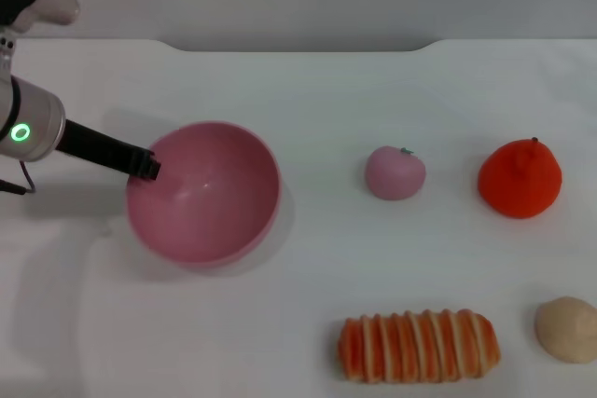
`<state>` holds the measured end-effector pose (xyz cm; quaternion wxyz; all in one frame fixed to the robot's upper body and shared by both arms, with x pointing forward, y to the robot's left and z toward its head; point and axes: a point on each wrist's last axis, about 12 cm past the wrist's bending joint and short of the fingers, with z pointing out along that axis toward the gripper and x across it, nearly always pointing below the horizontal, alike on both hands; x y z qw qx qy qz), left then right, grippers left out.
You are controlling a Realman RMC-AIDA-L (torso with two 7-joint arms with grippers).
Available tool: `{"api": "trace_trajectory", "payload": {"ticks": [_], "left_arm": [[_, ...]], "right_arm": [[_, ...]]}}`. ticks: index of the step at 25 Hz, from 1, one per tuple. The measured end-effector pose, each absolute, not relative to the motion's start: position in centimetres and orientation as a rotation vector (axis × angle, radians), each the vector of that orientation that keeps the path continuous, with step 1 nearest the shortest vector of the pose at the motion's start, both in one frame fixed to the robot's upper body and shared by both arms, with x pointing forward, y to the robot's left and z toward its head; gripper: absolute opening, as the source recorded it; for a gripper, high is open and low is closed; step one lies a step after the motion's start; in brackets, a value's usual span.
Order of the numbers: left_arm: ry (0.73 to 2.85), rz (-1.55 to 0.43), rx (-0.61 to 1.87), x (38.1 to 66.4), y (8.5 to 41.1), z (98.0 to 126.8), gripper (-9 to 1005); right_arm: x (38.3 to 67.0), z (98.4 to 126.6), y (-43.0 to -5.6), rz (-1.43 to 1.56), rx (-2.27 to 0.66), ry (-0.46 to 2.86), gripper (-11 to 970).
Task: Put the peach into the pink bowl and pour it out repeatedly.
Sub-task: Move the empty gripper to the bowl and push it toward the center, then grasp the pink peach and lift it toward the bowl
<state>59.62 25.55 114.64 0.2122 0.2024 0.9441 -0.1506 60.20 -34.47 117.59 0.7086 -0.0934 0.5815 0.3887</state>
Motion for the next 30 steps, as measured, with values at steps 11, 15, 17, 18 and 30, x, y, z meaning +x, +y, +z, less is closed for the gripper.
{"api": "trace_trajectory", "payload": {"ticks": [11,15,17,18,30], "left_arm": [[2.561,-0.397,0.556,60.2,25.5,115.6,46],[2.541,-0.404,0.560,60.4,25.2,116.0,47],[2.522,-0.404,0.567,60.6,24.9,116.4,47],[2.513,-0.404,0.570,60.6,24.7,116.6,47],[2.407,-0.453,0.578,61.1,23.4,118.7,47]], "right_arm": [[63.2,123.8,-28.5,0.763,-1.159,2.003,443],[64.1,121.5,-25.3,0.576,-1.342,2.169,443],[64.3,120.2,-23.8,0.497,-1.361,2.196,442],[64.3,119.5,-23.0,0.456,-1.359,2.198,442],[64.8,113.7,-19.9,0.363,-1.264,2.230,442]]}}
